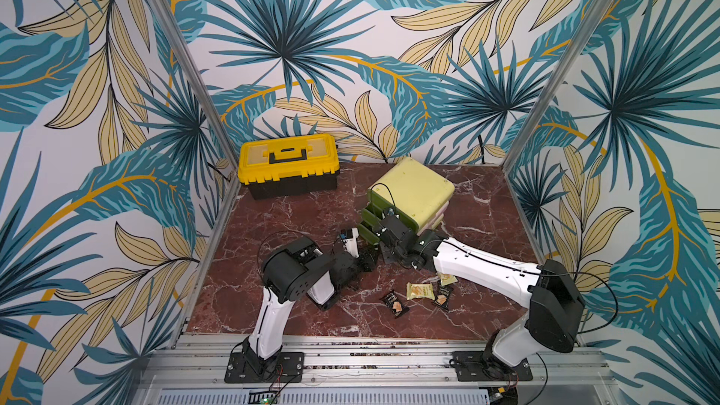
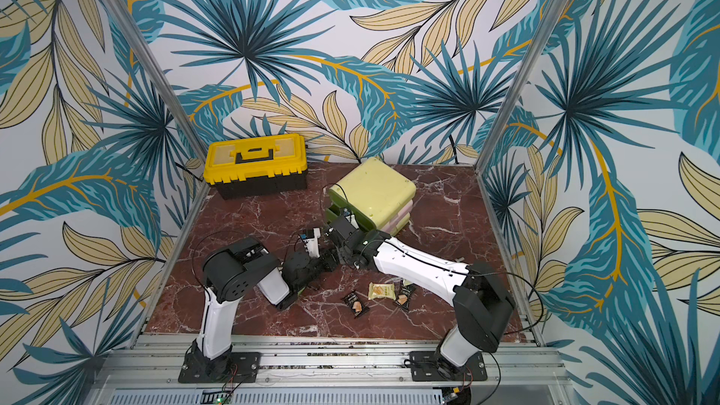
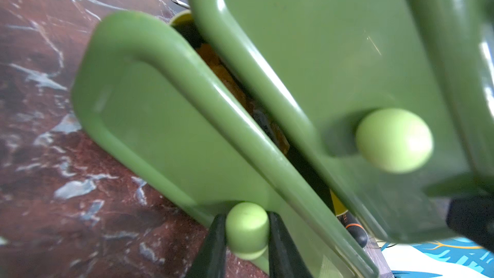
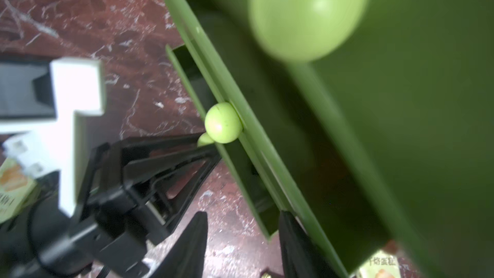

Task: Take the cookies out of the drawer
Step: Open the drawer in the storage box.

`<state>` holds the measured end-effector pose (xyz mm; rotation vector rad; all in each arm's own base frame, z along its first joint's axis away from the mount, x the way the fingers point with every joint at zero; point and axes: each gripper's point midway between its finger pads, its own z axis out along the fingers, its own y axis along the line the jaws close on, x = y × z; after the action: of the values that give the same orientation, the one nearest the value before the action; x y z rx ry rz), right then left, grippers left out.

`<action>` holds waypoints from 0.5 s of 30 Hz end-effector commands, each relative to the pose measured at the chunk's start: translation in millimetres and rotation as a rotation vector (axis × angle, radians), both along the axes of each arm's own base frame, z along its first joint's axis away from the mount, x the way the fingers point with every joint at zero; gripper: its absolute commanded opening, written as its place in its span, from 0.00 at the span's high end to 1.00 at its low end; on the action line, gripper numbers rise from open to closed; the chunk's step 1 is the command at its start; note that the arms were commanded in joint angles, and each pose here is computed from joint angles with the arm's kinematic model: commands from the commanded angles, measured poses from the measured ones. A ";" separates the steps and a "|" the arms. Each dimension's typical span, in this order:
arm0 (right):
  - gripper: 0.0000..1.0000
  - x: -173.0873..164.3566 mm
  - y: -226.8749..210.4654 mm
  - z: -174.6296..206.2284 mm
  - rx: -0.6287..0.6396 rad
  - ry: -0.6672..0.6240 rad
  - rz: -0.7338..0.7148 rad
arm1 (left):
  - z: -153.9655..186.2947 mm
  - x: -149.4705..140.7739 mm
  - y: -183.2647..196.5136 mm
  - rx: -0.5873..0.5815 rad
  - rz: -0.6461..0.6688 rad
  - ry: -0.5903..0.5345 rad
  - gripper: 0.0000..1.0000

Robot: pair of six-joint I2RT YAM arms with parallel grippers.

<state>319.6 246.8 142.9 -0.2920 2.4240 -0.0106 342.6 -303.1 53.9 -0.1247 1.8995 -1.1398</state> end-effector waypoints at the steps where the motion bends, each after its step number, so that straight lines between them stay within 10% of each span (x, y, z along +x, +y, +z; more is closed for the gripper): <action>1: 0.52 11.8 -8.0 1.3 -0.017 -0.040 -0.046 | 6.6 -2.4 5.2 0.010 0.014 -0.024 0.84; 15: 0.52 18.3 -12.9 3.5 -0.027 -0.068 -0.063 | 8.4 -19.2 23.0 0.025 0.028 0.000 0.84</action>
<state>334.3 240.4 146.2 -0.2425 2.3803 -0.0504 326.1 -288.1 56.3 -0.1304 1.9229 -1.1221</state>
